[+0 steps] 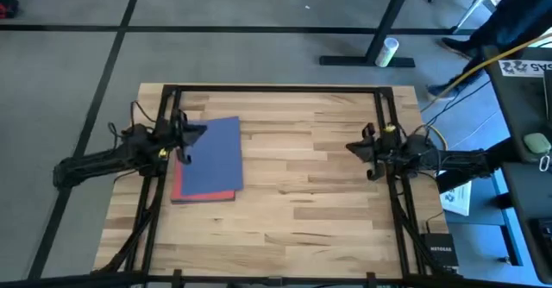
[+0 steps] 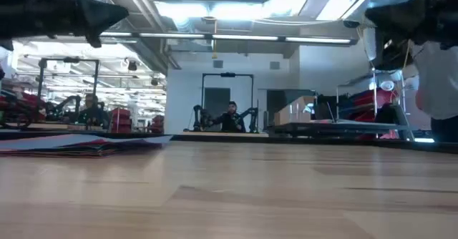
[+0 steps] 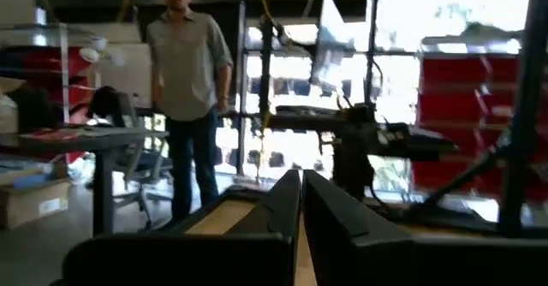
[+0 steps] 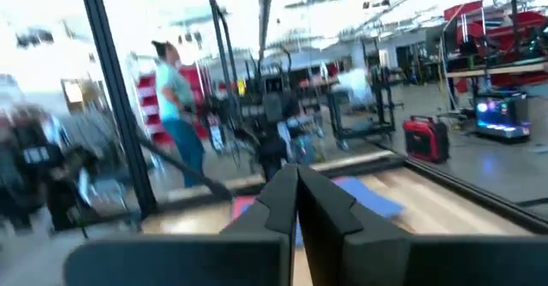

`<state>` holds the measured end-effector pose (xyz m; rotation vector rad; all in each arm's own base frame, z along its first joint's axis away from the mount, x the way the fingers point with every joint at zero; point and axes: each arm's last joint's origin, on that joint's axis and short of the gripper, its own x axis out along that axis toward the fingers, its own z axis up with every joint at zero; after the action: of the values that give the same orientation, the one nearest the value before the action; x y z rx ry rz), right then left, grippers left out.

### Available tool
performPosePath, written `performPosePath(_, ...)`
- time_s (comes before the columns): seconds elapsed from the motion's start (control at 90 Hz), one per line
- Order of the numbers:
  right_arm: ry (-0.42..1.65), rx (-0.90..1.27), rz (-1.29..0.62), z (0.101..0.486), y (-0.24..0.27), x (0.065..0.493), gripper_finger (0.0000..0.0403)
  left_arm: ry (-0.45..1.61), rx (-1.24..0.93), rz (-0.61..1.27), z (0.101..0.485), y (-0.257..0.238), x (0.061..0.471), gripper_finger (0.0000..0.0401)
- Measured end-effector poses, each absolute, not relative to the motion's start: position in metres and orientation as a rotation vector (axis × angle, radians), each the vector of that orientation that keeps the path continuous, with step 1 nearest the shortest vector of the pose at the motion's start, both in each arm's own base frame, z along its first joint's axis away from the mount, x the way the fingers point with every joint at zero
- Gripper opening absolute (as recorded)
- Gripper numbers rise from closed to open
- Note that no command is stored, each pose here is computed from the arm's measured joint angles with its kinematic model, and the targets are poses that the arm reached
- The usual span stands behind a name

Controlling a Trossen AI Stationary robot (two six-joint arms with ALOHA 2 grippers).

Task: Organize paper
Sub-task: Move the blue paper to the top right of the table

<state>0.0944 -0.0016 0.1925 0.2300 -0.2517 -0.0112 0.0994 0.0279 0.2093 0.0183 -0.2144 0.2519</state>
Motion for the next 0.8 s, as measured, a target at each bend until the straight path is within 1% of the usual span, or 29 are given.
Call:
performPosePath(0.144,-0.226,0.231,-0.016,0.19,-0.002,0.095,0.0,-0.053,0.098,0.225,0.225,0.028,0.114,0.0)
performPosePath(0.311,-0.201,0.172,-0.072,0.188,-0.003,0.097,0.0,0.187,0.212,0.231,0.244,0.031,0.143,0.0)
performPosePath(0.489,-0.149,0.165,-0.19,0.183,-0.006,0.1,0.0,0.499,0.313,0.221,0.243,0.04,0.176,0.0)
performPosePath(0.556,-0.118,0.177,-0.22,0.18,-0.007,0.101,0.0,0.594,0.305,0.221,0.24,0.045,0.186,0.0)
performPosePath(0.678,-0.075,0.183,-0.245,0.176,-0.008,0.103,0.0009,0.703,0.243,0.228,0.238,0.058,0.203,0.0)
performPosePath(0.8,-0.039,0.178,-0.249,0.172,-0.008,0.106,0.0032,0.726,0.188,0.246,0.241,0.072,0.218,0.0)
